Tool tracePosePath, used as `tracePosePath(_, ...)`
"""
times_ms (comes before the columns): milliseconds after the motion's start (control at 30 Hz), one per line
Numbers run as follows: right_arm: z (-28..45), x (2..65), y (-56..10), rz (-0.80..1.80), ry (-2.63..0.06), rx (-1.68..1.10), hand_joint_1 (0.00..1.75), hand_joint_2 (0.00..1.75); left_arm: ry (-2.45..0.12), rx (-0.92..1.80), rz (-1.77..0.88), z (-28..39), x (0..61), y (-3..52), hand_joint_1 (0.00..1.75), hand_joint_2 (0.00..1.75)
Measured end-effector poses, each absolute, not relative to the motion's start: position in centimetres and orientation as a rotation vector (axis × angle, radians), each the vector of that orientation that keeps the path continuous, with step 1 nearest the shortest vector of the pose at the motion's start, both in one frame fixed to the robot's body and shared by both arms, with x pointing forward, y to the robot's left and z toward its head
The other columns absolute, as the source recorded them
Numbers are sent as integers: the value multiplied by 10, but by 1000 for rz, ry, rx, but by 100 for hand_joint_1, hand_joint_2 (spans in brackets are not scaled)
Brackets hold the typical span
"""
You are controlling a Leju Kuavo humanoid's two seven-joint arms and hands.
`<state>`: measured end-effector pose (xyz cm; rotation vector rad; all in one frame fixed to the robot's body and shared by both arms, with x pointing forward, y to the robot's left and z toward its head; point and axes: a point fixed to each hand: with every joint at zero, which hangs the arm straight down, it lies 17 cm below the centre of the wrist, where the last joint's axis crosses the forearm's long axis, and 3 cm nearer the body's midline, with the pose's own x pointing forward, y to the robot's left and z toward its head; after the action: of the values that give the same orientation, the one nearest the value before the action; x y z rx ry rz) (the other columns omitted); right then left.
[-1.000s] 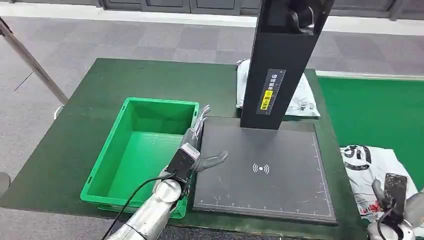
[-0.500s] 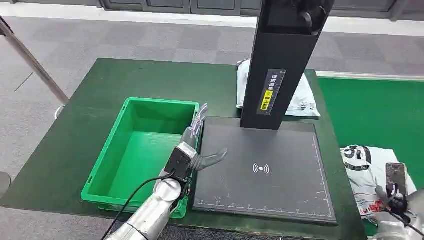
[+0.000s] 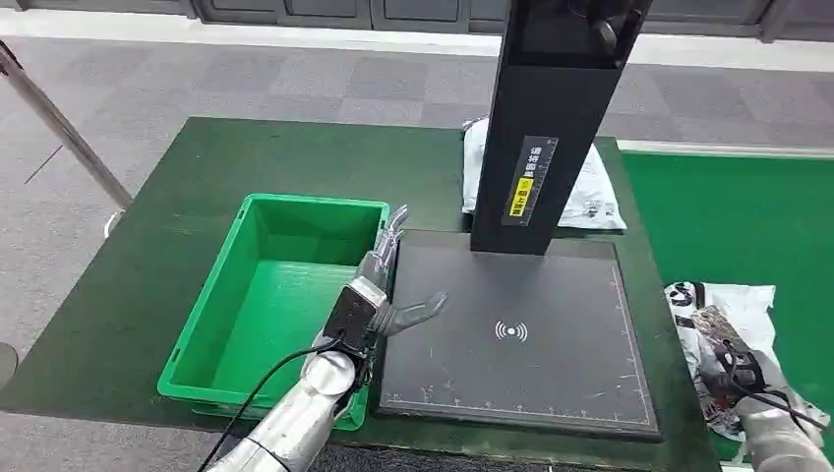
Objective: Moved the parcel from conveyor to table for the left to box.
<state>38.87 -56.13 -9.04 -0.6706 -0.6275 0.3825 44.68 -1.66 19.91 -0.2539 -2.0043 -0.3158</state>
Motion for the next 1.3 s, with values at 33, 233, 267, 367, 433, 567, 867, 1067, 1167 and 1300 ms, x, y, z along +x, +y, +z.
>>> tracePosePath(33,-90,390,-561,388,-628,-672,175,175,-2001,-254,-318,199,446,-17,0,175)
tracePosePath(233,-81,396,-567,355,-682,-727,175,175,-1997,-250,-319,200,443,-15,0,175)
tracePosePath(267,-80,397,-567,354,-686,-732,175,175,-1998,-248,-319,200,443,-15,0,175)
tracePosePath(367,-69,405,-569,322,-765,-786,175,175,-2002,-231,-323,201,442,-13,0,175)
tracePosePath(433,-53,413,-566,289,-872,-844,175,175,-2013,-209,-328,202,441,-11,0,175)
tracePosePath(567,-23,422,-535,139,-1101,-814,175,175,-2040,-149,-326,207,441,-4,0,175)
tracePosePath(867,79,410,-432,-105,-1588,-643,175,175,-2077,-9,-220,212,450,26,0,175)
tracePosePath(1067,147,410,-356,-91,-1786,-555,175,175,-2069,-14,-205,211,450,27,0,175)
tracePosePath(1167,163,407,-341,-81,-1839,-521,175,175,-2070,-19,-206,212,450,27,0,175)
tracePosePath(1300,169,408,-294,68,-1863,-456,175,175,-2065,-38,-201,212,450,25,0,175)
